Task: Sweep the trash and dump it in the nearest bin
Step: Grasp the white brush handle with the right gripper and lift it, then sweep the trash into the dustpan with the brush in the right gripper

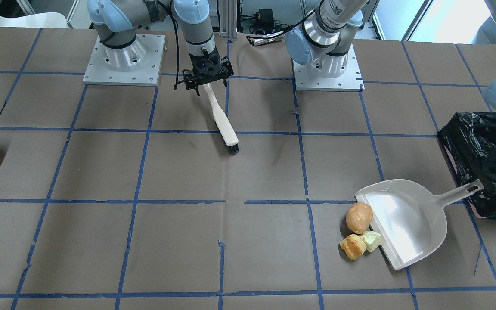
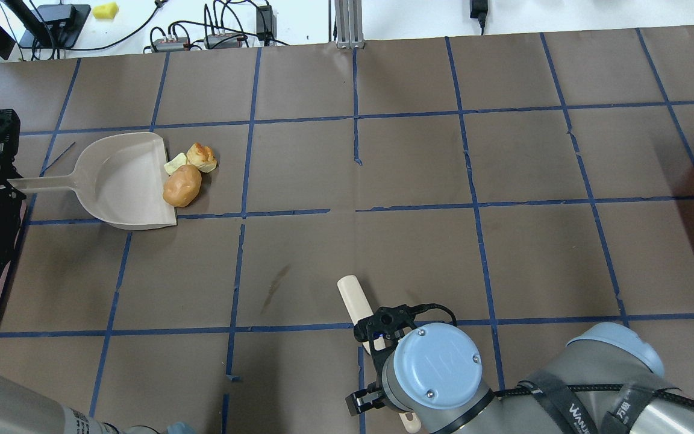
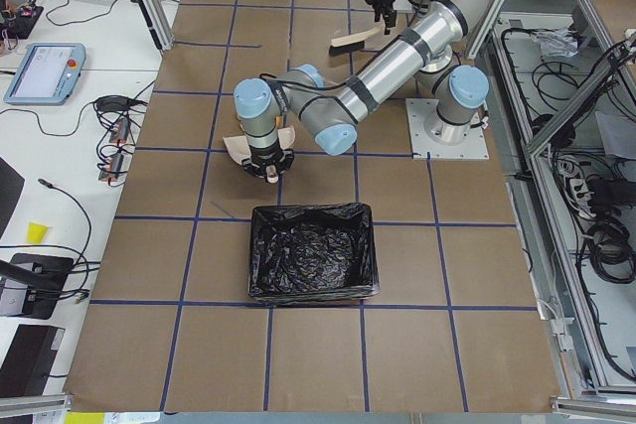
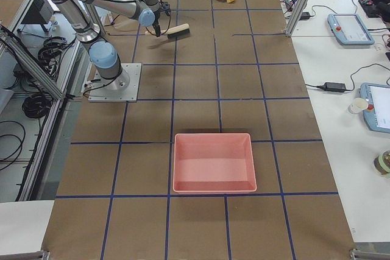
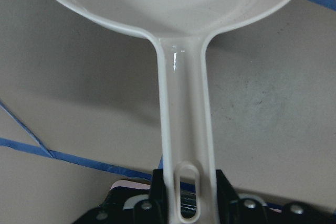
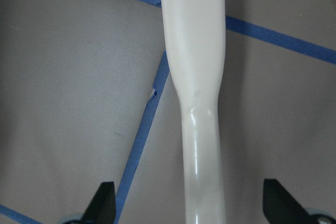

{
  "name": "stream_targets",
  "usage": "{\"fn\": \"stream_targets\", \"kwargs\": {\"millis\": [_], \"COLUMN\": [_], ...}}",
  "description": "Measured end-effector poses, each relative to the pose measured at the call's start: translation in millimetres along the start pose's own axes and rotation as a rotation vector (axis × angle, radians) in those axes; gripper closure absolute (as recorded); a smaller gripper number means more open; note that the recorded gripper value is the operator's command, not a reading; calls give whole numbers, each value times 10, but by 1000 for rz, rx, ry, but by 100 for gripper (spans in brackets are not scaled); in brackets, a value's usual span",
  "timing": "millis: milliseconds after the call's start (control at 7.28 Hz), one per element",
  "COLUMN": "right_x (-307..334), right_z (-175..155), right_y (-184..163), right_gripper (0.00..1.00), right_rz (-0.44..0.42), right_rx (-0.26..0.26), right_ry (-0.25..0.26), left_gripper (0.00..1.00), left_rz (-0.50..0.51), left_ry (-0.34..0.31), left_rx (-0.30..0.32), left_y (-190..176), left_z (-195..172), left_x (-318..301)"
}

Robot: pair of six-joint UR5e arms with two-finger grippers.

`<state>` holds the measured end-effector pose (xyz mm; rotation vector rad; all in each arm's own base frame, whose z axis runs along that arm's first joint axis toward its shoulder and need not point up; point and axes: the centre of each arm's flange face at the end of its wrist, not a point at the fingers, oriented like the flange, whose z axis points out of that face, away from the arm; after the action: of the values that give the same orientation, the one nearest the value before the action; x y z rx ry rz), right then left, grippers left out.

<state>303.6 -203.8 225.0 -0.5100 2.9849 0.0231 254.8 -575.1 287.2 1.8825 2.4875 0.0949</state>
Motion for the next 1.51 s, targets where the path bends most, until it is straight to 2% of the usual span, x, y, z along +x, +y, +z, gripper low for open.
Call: {"fn": "stream_targets", "kwargs": {"millis": [412,687,824,1236,1511], "right_x": [12,9,9,8,-77], "right_z": [44,48,39,-72,-331], "right_y": [36,37,26,-112,-502], "right_gripper": [62,84,92,92,92], "right_rz": [20,41,45,47,45], "right_rx": [-3,-6,-4,22,80], "right_ry": [2,0,-1,-6,-28], "left_gripper": [100,100,100,100,100], "left_rz": [13,22,24,26,23], "left_ry": [-3,17,22,28,32], "left_rx": [19,27,28,29,30], "left_y": [-16,-35,-38,-49,-53], "left_z": [48,194,223,249,269], "left_x": [-1,13,19,25,29]}}
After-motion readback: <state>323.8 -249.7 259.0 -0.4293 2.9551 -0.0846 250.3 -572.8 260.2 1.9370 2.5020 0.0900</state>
